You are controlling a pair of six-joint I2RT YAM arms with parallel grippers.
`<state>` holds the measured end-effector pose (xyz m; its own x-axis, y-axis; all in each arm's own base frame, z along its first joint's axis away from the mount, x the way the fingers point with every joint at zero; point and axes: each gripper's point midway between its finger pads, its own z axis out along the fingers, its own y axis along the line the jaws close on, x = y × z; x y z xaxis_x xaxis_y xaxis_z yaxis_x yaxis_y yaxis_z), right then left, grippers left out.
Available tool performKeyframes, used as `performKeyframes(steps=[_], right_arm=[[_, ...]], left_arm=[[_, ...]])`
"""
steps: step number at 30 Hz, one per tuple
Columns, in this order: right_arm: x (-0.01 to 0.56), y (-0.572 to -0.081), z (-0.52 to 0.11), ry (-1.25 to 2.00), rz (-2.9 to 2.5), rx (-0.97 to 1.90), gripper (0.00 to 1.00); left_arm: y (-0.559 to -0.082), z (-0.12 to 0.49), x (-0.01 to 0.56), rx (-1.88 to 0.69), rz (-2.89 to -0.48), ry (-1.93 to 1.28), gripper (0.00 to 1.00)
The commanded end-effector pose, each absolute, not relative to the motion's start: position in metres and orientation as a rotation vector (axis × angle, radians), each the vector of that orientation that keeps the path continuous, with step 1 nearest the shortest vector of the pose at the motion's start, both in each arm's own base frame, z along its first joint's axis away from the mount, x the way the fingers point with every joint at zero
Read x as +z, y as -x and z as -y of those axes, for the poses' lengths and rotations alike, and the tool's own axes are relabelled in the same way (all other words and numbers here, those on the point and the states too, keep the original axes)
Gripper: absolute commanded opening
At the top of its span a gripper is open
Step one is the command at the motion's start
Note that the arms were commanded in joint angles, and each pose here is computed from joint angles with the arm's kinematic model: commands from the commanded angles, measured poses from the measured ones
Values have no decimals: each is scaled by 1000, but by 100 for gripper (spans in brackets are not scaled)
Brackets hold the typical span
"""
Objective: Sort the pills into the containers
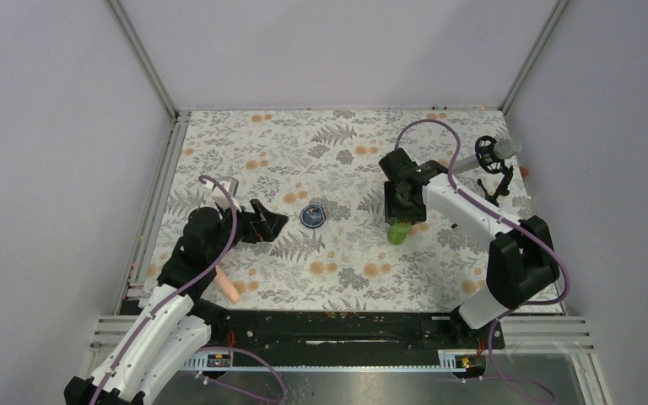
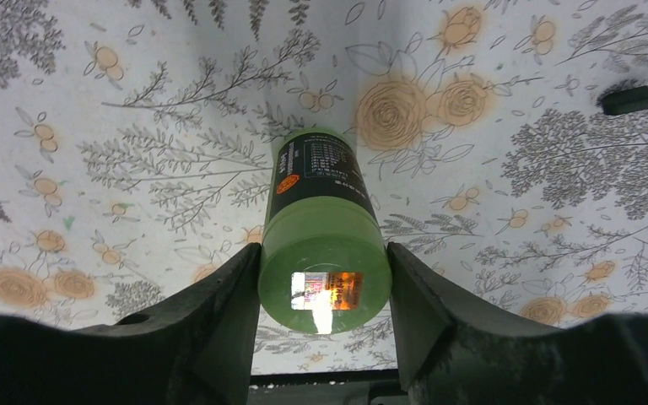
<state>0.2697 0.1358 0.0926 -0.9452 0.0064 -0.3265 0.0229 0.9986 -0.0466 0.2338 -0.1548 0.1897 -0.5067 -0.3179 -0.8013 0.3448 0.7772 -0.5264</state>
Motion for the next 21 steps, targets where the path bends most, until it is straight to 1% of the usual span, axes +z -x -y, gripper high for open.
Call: performKeyframes(steps=[1,2,6,8,9,11,15,19,21], right_arm=[[132,-266,-160,52,-2774,170,18],[141,-263,-167,90,-2763,243,18],[178,-236,-215,358,-2703,713,17],[201,-220,-241,501,-2619,986,14],[210,-216,-248,545,-2573,1065,13],[230,-211,-258,607,-2477,1180,13],[265,-198,-272,726,-2289,1347,13],[279,-190,-281,833,-2197,1424,12],[281,-192,-284,856,-2179,1418,13]], left_arm=[[-235,181,210,-906,-1823,-157,90],[-233,189,216,-922,-1791,-209,90],[-223,223,239,-1004,-1678,-444,90],[-211,243,246,-1081,-1646,-612,90],[-207,249,247,-1107,-1639,-676,90],[-198,259,256,-1171,-1606,-781,90],[-193,270,255,-1252,-1608,-861,90],[-190,283,255,-1365,-1623,-913,90],[-186,289,250,-1446,-1665,-949,87]])
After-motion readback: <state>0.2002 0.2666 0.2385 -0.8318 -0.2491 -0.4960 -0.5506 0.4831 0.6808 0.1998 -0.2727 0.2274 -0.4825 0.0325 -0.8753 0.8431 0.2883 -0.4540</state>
